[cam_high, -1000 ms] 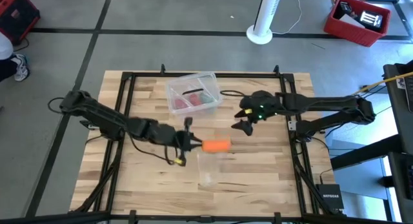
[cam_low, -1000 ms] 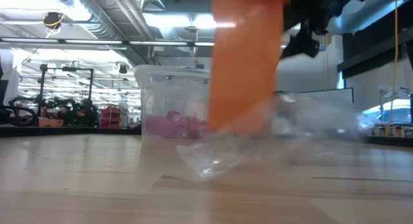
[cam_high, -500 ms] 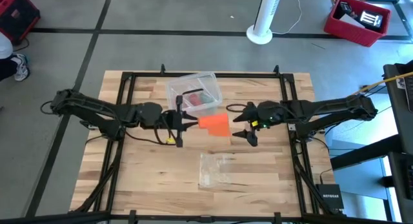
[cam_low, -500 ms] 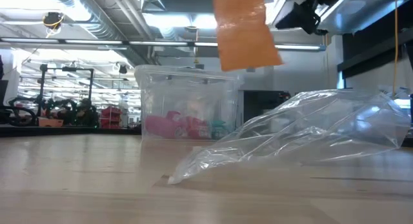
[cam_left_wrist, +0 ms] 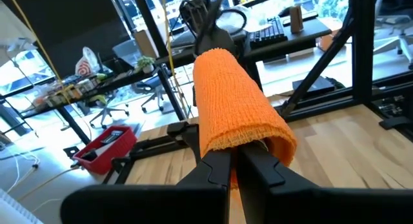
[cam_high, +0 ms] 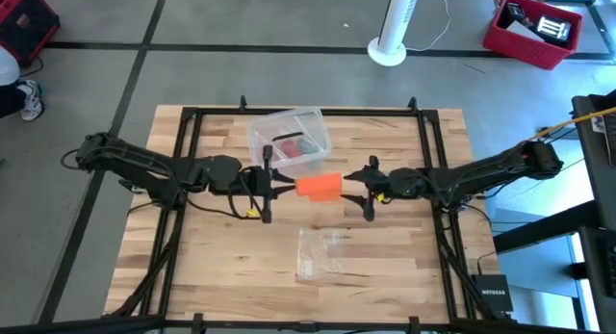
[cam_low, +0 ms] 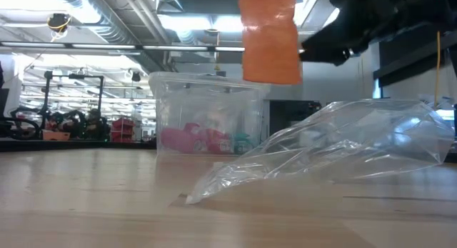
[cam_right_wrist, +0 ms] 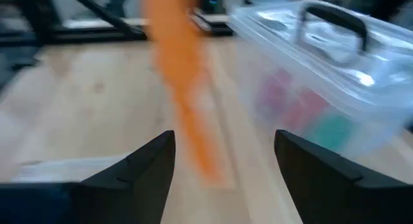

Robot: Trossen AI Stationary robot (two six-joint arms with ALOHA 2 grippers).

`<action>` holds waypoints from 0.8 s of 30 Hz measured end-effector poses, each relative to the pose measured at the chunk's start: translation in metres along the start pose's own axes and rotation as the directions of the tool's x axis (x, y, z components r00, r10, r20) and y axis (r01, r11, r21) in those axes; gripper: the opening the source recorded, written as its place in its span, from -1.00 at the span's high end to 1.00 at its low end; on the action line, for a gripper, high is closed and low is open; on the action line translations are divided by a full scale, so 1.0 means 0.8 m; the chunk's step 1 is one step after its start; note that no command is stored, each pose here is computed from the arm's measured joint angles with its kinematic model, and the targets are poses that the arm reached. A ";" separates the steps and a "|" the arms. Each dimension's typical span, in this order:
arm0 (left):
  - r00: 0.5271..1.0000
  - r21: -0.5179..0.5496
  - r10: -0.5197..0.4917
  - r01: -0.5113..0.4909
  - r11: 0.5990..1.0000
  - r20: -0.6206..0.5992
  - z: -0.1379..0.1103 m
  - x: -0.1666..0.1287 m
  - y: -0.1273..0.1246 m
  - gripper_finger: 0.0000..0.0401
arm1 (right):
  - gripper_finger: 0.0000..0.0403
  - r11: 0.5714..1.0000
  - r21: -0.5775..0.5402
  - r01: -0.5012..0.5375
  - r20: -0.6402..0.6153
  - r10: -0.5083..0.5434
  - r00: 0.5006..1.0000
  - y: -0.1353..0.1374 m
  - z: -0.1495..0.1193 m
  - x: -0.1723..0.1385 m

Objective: Roll bandage
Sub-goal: Roll the orange bandage

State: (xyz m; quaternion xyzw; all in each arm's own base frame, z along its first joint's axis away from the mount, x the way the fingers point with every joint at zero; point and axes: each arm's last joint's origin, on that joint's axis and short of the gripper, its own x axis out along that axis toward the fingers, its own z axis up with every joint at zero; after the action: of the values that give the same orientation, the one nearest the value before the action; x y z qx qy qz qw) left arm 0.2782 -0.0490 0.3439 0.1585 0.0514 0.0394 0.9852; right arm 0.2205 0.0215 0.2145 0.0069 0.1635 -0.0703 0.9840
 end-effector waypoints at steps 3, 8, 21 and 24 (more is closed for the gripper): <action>1.000 -0.004 -0.002 0.002 1.000 -0.005 -0.001 0.000 0.000 0.98 | -0.28 1.000 0.005 0.001 -0.011 -0.001 1.000 0.000 -0.004 0.001; 1.000 -0.007 0.005 -0.005 1.000 0.019 0.002 0.000 0.001 0.98 | -0.26 0.988 0.056 -0.145 0.064 0.142 0.988 0.006 0.006 0.002; 0.997 -0.029 0.008 -0.006 1.000 0.074 0.009 0.000 0.002 0.98 | 0.19 0.987 0.030 -0.159 0.113 0.155 0.981 0.014 -0.005 0.035; 0.997 -0.051 0.009 -0.005 0.999 0.078 0.009 0.000 0.002 0.98 | 0.63 0.985 0.005 -0.172 0.113 0.170 0.979 0.016 -0.005 0.036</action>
State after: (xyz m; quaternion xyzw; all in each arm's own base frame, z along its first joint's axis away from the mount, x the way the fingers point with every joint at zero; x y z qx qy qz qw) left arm 0.2787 -0.0498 0.3515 0.1350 0.0114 0.0381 0.9900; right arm 0.2476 0.0301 0.2011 0.0241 0.1065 0.0130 0.9939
